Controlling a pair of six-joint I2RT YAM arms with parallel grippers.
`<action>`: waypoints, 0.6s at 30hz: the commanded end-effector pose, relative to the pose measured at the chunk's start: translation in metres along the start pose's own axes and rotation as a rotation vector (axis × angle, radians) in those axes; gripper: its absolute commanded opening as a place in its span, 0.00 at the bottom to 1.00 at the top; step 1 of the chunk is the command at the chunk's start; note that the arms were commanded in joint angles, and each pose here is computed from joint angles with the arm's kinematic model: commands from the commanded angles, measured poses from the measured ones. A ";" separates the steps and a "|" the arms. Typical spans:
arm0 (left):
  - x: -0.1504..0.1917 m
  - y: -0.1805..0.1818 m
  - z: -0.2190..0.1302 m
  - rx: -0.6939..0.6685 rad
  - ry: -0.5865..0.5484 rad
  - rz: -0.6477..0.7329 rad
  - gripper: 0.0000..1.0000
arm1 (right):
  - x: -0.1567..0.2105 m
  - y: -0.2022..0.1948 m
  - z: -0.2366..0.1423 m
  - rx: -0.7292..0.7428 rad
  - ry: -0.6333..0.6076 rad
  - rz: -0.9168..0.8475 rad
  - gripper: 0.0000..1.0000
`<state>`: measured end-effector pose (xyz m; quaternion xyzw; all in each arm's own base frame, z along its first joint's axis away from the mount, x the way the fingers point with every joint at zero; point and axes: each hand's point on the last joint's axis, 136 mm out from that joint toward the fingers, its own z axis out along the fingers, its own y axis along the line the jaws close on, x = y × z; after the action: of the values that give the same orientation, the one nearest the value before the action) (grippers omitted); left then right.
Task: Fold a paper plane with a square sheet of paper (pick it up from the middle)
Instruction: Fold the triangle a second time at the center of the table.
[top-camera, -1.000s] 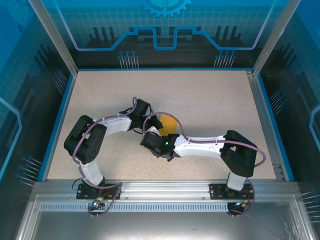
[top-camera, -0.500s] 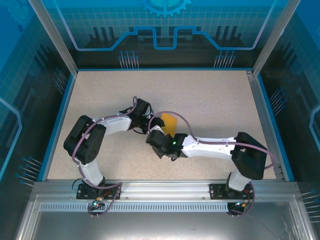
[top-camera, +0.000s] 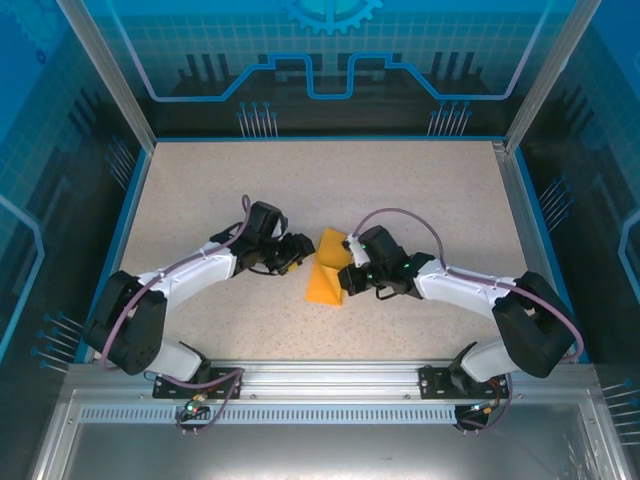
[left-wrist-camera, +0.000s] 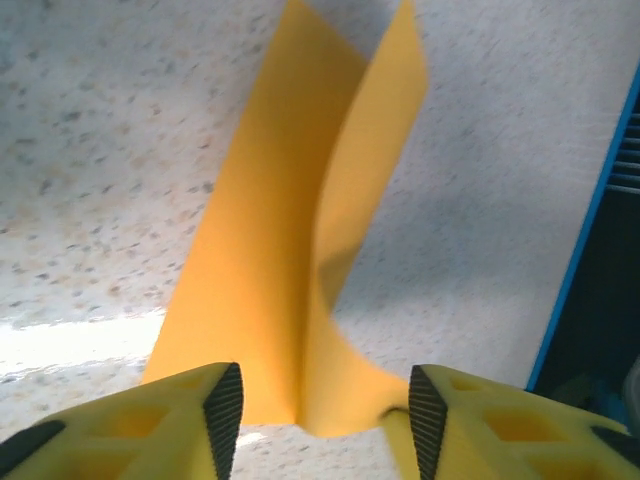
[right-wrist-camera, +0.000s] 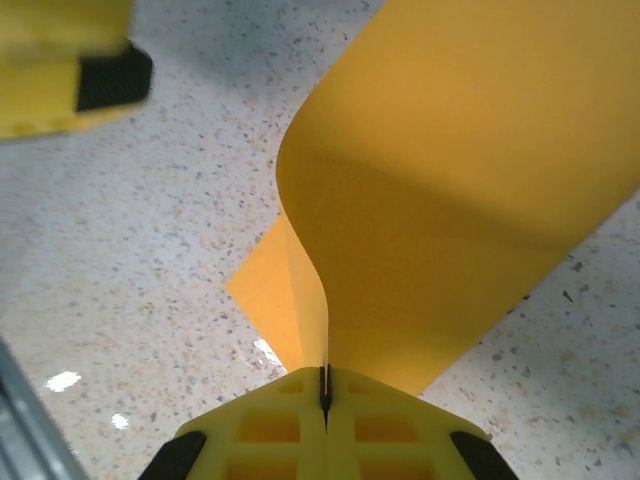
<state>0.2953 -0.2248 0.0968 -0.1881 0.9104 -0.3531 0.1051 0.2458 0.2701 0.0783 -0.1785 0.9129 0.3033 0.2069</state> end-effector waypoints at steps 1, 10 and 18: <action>0.021 0.006 0.005 0.020 0.060 0.027 0.43 | -0.007 0.020 -0.006 -0.193 -0.008 0.023 0.05; 0.048 0.014 0.034 0.003 0.161 0.051 0.24 | 0.000 -0.004 0.000 -0.188 0.037 0.109 0.05; 0.062 0.030 0.055 -0.078 0.220 0.044 0.18 | 0.005 -0.016 0.006 -0.132 0.069 0.135 0.06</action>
<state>0.2471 -0.2581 0.0319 -0.1382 0.9334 -0.3310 0.0105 0.2486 0.2652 0.0696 -0.1518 0.9005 0.3766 0.1555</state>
